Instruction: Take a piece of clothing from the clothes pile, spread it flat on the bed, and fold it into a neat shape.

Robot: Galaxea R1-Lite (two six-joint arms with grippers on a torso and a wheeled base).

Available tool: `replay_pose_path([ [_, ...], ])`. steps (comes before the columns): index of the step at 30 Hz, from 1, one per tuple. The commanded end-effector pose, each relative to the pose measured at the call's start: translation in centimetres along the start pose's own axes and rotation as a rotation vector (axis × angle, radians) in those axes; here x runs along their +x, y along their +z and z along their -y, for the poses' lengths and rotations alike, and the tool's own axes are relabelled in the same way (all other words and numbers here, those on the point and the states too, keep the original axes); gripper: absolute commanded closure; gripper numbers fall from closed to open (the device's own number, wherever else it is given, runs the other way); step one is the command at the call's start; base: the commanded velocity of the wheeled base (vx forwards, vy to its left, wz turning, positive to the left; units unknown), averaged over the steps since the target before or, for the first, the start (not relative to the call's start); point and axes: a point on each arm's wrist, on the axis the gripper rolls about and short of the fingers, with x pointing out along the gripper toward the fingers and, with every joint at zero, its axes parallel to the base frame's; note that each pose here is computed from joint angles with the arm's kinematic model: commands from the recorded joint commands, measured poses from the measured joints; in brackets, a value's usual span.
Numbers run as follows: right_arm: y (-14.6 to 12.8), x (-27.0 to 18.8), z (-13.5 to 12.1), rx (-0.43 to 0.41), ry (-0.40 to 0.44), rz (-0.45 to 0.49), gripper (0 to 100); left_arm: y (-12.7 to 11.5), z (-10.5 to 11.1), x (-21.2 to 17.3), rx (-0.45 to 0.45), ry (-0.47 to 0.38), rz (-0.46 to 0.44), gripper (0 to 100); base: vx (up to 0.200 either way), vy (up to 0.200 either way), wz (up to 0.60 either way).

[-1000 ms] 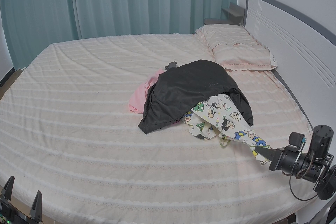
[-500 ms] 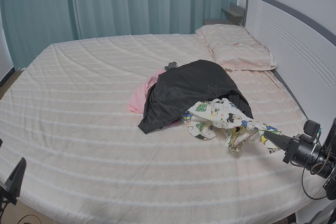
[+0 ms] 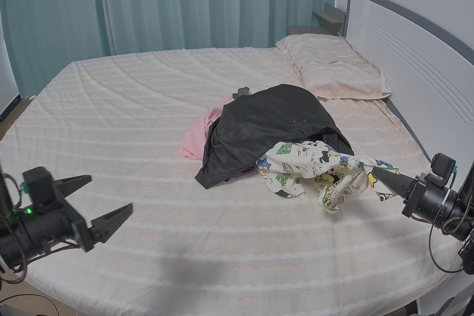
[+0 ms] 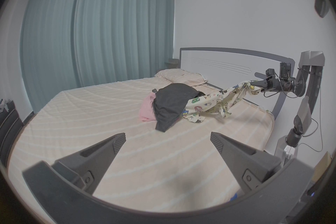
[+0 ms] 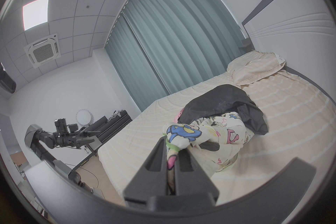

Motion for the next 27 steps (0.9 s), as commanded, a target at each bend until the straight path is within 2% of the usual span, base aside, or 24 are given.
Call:
replay_pose_path([
  [1,0.6,1.1,-1.5,-0.018,0.079,-0.018,100,-2.2,7.2,12.0,-0.038,-0.085,-0.093,0,0.0,0.0,0.0],
  [5,1.9,2.1,-2.1,-0.034,0.105,0.024,100,-2.4,8.7,14.8,-0.044,-0.071,-0.087,0,0.0,0.0,0.0],
  [9,2.1,2.3,-2.7,-0.033,0.115,0.02,100,-2.3,9.7,16.4,-0.056,-0.07,-0.082,0,0.0,0.0,0.0],
  [10,2.5,2.2,-3.3,-0.039,0.139,0.032,100,-2.2,10.5,17.2,-0.074,-0.064,-0.064,0,0.0,0.0,0.0],
  [12,2.5,2.1,-3.6,-0.04,0.143,0.032,100,-2.1,10.8,17.4,-0.084,-0.064,-0.056,0,0.0,0.0,0.0],
  [13,2.2,1.7,-4.1,-0.034,0.151,0.004,100,-1.2,12.1,17.8,-0.136,-0.088,-0.008,0,0.0,0.0,0.0],
  [15,1.8,1.4,-4.1,-0.024,0.139,-0.026,100,-0.3,13.2,18.0,-0.177,-0.099,0.028,0,0.0,0.0,0.0],
  [19,1.8,1.3,-4.1,-0.024,0.137,-0.027,100,0.0,14.8,18.8,-0.184,-0.111,0.052,0,0.0,0.0,0.0],
  [27,1.7,1.5,-4.0,-0.021,0.132,-0.035,100,0.3,15.5,19.5,-0.188,-0.121,0.071,0,0.0,0.0,0.0],
])
